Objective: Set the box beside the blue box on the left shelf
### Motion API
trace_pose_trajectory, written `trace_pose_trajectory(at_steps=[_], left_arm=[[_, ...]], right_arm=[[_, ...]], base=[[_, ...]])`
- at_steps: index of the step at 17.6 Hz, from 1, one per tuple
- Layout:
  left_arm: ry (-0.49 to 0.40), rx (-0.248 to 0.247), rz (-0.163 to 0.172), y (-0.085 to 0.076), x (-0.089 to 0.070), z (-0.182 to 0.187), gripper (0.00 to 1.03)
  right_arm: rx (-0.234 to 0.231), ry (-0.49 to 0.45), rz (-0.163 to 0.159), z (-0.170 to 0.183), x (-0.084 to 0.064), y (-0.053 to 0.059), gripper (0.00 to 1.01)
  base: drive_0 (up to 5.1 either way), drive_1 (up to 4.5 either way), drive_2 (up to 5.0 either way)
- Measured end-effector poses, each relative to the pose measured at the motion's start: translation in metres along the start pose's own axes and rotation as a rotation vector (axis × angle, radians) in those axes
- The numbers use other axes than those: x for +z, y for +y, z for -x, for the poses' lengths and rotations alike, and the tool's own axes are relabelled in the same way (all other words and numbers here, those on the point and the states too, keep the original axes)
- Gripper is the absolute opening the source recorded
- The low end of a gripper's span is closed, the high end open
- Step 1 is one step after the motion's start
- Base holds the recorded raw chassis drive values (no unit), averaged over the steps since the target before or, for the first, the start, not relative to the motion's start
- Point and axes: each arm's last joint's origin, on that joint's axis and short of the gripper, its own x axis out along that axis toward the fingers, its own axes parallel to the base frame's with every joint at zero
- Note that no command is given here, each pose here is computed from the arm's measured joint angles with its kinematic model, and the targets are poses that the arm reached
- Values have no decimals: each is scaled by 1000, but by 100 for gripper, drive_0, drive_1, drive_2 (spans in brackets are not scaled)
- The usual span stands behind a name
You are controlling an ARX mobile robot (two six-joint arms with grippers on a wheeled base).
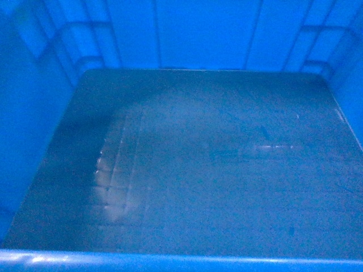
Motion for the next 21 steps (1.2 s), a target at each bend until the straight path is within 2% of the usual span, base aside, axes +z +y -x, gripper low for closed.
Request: trace_pose_trajectory(at_steps=[21], left_arm=[[0,0,0,0,0,0,8]], right_arm=[[0,-1,0,0,0,0,9]], base=[[-151,-151,-151]])
